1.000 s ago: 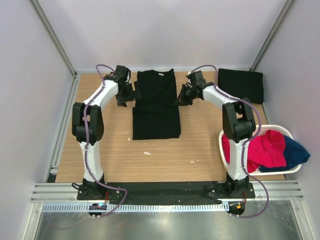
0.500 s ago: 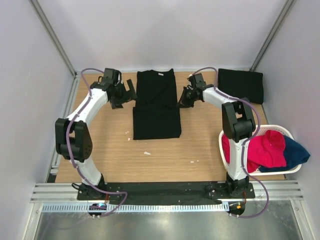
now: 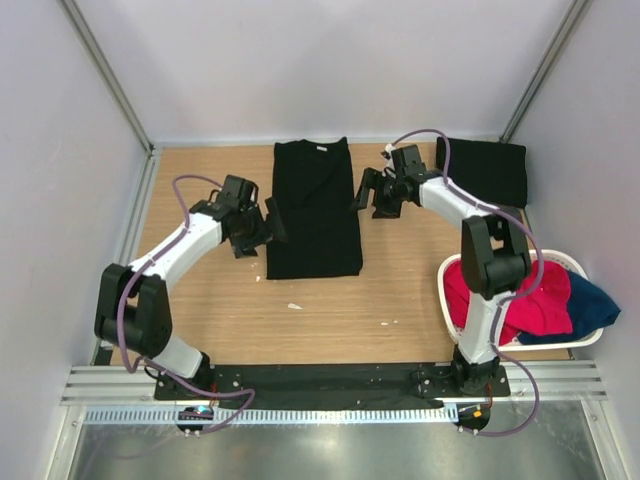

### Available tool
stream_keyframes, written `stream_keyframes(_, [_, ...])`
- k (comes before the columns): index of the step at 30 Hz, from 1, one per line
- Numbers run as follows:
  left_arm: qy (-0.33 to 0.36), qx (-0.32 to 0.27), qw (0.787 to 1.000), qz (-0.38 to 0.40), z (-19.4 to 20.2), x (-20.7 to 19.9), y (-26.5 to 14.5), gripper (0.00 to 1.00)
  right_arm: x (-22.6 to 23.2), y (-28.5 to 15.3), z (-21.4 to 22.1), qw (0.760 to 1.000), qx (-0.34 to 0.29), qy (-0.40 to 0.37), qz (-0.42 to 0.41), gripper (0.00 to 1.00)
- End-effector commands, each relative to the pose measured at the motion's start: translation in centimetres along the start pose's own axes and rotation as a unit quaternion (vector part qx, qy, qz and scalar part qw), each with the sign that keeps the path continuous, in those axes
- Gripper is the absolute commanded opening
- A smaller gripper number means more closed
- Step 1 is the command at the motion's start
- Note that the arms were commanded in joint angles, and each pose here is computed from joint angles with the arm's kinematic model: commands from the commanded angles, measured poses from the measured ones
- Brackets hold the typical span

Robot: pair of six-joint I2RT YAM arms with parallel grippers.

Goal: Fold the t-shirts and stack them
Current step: Fold the tshirt

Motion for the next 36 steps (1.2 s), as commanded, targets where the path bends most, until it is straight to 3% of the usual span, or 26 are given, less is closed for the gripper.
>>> stream_keyframes(1, [-0.037,-0.015,0.999,0.01,1.1,0.6,-0.4,0.97,2.0,-4.7,0.6,0.998,-0.027,-0.042,-0.032,0.79])
stream_keyframes(5, [-0.044,-0.002,0.999,0.006,2.2,2.0,0.4,0.87,2.1,-4.4,6.5,0.999,0.021,-0.026,-0.038,0.79])
stream_keyframes(11, [-0.038,0.043,0.998,-0.014,3.1,3.1,2.1,0.78,2.0,-3.7,11.7,0.998,0.049,0.008,-0.034,0.79])
stream_keyframes(20, [-0.033,0.057,0.997,-0.045,3.7,4.6,4.0,0.6,2.8,-2.5,13.1,0.999,0.043,0.015,-0.028,0.72])
stream_keyframes(29, [-0.019,0.06,0.995,-0.076,3.6,5.6,5.6,0.55,2.8,-0.9,13.4,0.999,0.042,0.016,0.008,0.58])
stream_keyframes(31, [-0.021,0.057,0.995,-0.083,3.4,5.8,5.8,0.53,2.7,-0.8,13.5,0.999,0.043,0.021,0.013,0.51])
stream_keyframes(36, [-0.02,0.061,0.994,-0.084,3.4,6.1,6.5,0.43,2.7,-0.2,13.7,0.998,0.049,0.019,0.023,0.49])
Point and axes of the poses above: each gripper's point midway between its finger pads, its own y axis out along the fingers, its own x axis along the line the jaws close on, z = x × y, the point moved 10 cm from there along -y, back along the fingers, and after that the axes turned 13 degrees about -y, right-handed, at the moved point
